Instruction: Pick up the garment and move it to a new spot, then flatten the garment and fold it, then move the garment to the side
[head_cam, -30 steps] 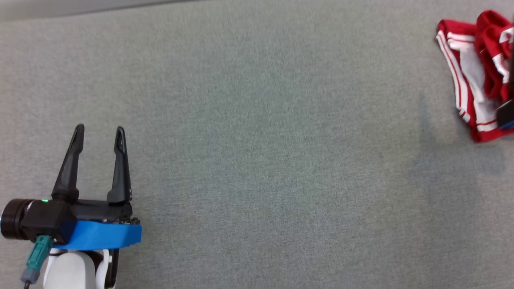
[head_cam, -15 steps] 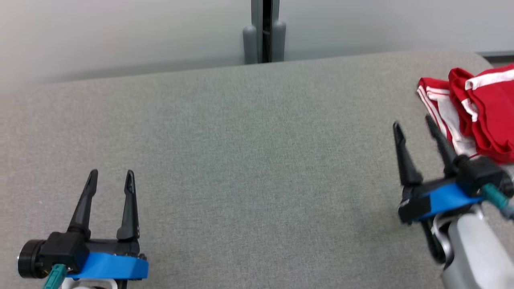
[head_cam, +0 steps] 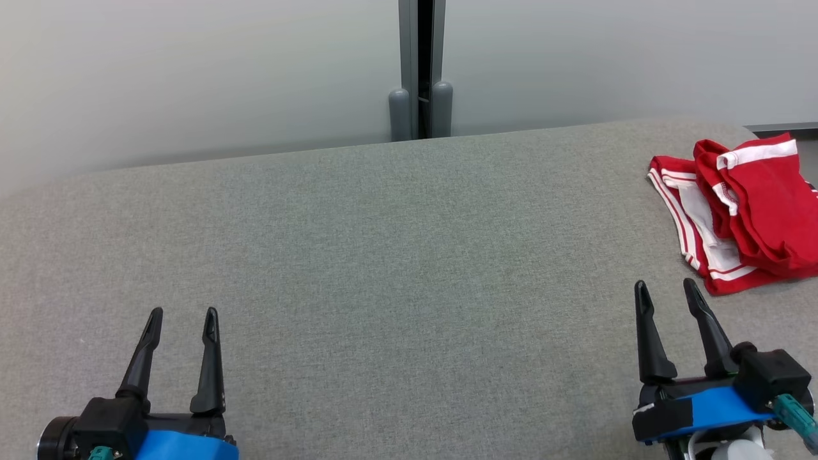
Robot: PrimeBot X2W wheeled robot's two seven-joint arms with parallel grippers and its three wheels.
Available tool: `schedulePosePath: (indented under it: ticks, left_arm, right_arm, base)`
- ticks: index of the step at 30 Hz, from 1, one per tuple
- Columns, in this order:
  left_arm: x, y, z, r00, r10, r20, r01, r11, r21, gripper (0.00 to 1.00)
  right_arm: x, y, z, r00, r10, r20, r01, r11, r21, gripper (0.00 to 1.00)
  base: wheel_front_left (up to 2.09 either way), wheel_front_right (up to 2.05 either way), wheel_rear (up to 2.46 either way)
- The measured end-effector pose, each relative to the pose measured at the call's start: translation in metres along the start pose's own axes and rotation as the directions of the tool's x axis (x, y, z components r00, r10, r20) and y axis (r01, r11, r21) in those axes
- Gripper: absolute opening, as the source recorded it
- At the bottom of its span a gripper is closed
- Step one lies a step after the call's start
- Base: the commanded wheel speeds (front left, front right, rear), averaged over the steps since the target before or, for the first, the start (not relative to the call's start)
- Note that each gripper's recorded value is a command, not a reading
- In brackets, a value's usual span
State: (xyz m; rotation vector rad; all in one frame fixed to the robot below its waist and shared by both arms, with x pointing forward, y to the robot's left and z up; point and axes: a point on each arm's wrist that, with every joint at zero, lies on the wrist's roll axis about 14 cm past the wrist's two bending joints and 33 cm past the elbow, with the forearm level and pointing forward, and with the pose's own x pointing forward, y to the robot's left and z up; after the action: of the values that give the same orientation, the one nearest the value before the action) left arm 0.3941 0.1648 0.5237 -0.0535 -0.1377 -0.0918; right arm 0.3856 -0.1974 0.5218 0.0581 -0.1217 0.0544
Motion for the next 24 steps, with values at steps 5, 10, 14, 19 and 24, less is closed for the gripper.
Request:
schedulePosePath:
  ticks: [5,10,14,19,24]
  left_arm:
    - [-0.006,0.001,-0.001,1.0,0.006,-0.005,-0.006,1.0,-0.002,1.0]
    - [-0.01,0.002,-0.001,1.0,0.011,-0.009,-0.011,1.0,-0.01,1.0]
    - [-0.011,0.002,-0.002,1.0,0.014,-0.01,-0.014,1.0,-0.011,1.0]
    - [-0.012,0.004,-0.003,1.0,0.022,-0.015,-0.023,0.999,-0.027,1.0]
    - [-0.018,0.003,-0.018,0.998,0.029,-0.063,-0.031,0.999,-0.038,0.0]
  right_arm:
    - [-0.013,-0.001,0.0,1.0,-0.023,0.002,0.023,1.0,0.02,1.0]
    - [-0.02,0.001,-0.002,1.0,-0.027,-0.004,0.027,0.999,0.025,1.0]
    - [-0.02,0.002,-0.002,1.0,-0.025,-0.003,0.026,0.999,0.025,1.0]
    - [-0.019,0.005,-0.003,1.0,-0.019,-0.005,0.019,1.0,0.025,1.0]
    - [-0.022,0.005,-0.015,0.999,-0.02,-0.045,0.021,0.999,0.028,0.0]
  base:
    - [0.0,0.0,0.0]
    - [0.0,0.0,0.0]
    - [0.0,0.0,0.0]
    - [0.0,0.0,0.0]
    - [0.0,0.0,0.0]
